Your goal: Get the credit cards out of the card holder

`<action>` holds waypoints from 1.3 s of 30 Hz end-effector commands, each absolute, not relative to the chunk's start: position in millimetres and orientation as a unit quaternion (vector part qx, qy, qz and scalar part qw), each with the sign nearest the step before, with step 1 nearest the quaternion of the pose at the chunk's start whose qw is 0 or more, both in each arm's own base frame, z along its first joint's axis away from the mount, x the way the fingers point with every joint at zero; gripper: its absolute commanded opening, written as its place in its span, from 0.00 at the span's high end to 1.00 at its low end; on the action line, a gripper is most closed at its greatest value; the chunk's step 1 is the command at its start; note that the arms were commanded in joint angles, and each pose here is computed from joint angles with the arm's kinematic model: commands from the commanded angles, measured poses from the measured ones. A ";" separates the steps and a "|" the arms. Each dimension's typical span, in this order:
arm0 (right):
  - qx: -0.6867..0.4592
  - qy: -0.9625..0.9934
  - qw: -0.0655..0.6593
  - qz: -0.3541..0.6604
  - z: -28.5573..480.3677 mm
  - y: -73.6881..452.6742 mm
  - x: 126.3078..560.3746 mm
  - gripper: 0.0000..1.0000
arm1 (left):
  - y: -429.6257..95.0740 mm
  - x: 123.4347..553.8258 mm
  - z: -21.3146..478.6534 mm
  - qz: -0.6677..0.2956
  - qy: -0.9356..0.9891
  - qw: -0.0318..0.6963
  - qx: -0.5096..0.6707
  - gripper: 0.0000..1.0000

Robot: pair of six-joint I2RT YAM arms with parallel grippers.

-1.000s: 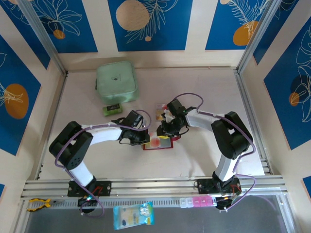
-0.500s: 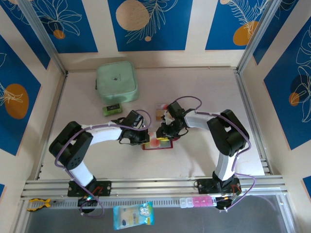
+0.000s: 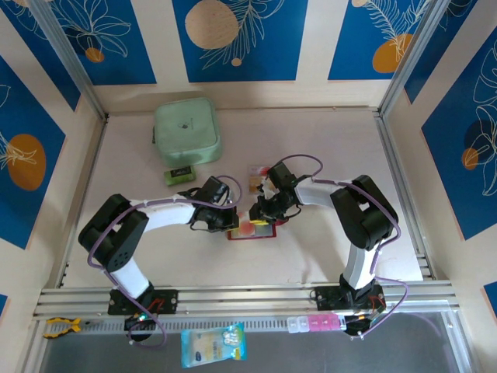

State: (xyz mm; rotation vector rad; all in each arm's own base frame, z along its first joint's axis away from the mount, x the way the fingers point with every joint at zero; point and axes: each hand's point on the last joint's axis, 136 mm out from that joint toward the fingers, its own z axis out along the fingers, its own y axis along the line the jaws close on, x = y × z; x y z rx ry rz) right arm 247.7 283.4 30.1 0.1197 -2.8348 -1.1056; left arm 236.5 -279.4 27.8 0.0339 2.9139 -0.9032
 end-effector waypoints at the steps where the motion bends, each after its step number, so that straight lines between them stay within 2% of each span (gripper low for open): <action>1: 0.033 -0.924 0.061 -0.376 31.2 283.3 242.8 0.80 | -271.7 232.3 17.0 -0.267 0.963 0.030 0.009 1.00; 22: 0.029 -0.929 0.041 -0.366 38.8 263.3 244.6 0.91 | -270.3 231.3 18.0 -0.267 0.963 0.030 0.009 1.00; 39: 0.049 -0.936 0.000 -0.347 76.1 237.1 255.6 0.97 | -274.4 234.6 25.4 -0.281 0.959 0.038 0.012 1.00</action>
